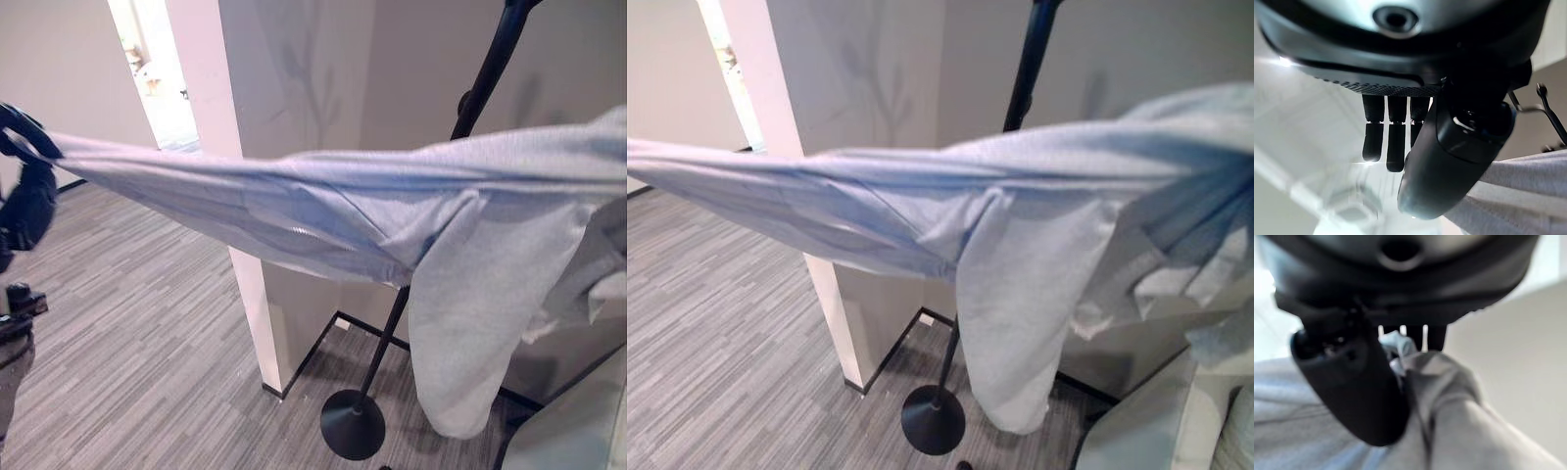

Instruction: Hang the clothes on the sofa on the clothes rack.

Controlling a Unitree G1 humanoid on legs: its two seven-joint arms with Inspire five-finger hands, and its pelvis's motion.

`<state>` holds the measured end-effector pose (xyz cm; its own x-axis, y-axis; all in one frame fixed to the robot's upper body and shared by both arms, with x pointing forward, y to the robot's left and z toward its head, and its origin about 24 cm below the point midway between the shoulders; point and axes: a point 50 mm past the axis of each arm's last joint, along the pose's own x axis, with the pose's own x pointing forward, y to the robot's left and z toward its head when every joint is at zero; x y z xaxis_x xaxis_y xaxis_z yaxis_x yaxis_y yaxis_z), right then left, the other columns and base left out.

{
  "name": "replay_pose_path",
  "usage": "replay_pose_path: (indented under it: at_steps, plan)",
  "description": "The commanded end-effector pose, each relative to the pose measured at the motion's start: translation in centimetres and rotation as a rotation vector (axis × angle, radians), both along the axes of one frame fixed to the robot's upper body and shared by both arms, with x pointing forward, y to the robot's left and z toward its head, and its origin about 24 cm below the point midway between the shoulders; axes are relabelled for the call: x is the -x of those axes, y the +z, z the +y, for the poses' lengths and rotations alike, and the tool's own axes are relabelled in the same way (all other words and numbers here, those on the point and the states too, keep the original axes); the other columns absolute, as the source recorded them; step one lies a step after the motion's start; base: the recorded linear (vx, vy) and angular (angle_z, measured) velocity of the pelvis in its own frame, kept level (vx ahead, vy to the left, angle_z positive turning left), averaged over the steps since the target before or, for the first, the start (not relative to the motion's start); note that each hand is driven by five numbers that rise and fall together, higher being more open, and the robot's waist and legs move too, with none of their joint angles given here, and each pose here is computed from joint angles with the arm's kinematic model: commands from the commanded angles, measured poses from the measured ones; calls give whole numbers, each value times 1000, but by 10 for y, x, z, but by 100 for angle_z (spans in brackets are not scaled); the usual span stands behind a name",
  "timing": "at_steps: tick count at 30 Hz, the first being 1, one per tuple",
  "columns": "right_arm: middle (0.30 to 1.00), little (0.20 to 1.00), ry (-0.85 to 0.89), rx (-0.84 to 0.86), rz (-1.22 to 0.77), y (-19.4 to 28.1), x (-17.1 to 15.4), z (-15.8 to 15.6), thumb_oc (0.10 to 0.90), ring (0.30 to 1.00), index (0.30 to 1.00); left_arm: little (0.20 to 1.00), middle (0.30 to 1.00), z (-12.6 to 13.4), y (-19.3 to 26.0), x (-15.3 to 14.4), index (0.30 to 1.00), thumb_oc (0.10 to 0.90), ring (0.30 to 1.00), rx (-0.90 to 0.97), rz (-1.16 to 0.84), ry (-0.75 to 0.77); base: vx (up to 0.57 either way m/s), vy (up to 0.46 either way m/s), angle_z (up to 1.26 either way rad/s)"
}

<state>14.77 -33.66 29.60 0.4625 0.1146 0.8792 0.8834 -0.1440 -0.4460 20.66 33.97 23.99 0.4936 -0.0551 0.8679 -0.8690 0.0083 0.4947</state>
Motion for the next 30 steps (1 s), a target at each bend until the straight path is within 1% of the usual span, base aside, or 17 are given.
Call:
replay_pose_path:
  at_steps: [1, 3, 4, 5, 6, 7, 11, 13, 16, 21, 24, 26, 27, 30]
  plan:
    - [300, 300, -13, -85, -119, 34, -9, -22, 400, 300, 300, 300, 300, 16, 25, -7, 300, 400, 300, -15, -62, 133, 34, -63, -1]
    - [300, 300, 12, -88, -70, 38, -24, -21, 400, 300, 300, 300, 300, 20, 25, -21, 300, 400, 300, -12, -24, 151, 33, -63, -2]
    - [300, 300, 27, -103, -20, 43, -42, -20, 400, 300, 300, 300, 300, 21, 24, -36, 300, 400, 300, 8, 18, 159, 50, -86, -10]
    - [300, 300, 35, -119, 1, 43, -49, -20, 400, 300, 300, 300, 300, 20, 27, -42, 300, 400, 300, 6, 31, 157, 79, -113, -16]
    - [300, 300, 31, -142, 39, 46, -64, -23, 400, 300, 300, 300, 300, 25, 27, -52, 300, 400, 300, 22, 63, 181, 108, -139, -15]
    - [300, 300, 47, -157, 72, 47, -75, -20, 400, 300, 300, 300, 300, 35, 27, -56, 300, 400, 300, 45, 98, 221, 107, -130, -10]
    - [300, 300, 52, -199, 118, 47, -93, -22, 400, 300, 300, 300, 300, 43, 24, -65, 300, 400, 300, 89, 155, 249, 91, -95, 2]
    - [300, 300, 61, -212, 140, 49, -104, -20, 400, 300, 300, 300, 300, 52, 19, -70, 300, 400, 300, 130, 201, 280, 134, -137, 11]
    - [300, 300, 57, -216, 158, 51, -113, -20, 400, 300, 300, 300, 300, 64, 16, -71, 300, 400, 300, 170, 235, 331, 153, -143, 8]
    - [300, 300, 58, -244, 180, 47, -119, -22, 400, 300, 300, 300, 300, 69, 6, -75, 300, 400, 300, 205, 288, 355, 89, -73, 8]
    - [300, 300, 54, -290, 232, 28, -126, -26, 400, 300, 300, 300, 300, 68, -16, -79, 300, 400, 300, 228, 365, 355, 100, -94, 5]
    - [300, 300, 73, -313, 260, 17, -131, -24, 400, 300, 300, 300, 300, 72, -31, -77, 300, 400, 300, 259, 408, 376, 35, -57, 6]
    - [300, 300, 73, -313, 261, 17, -131, -24, 400, 300, 300, 300, 300, 72, -31, -76, 300, 400, 300, 259, 408, 377, 23, -59, 6]
    - [300, 300, 123, -349, 300, -7, -134, -16, 400, 300, 300, 300, 300, 72, -69, -66, 300, 400, 300, 335, 481, 378, 21, -66, 1]
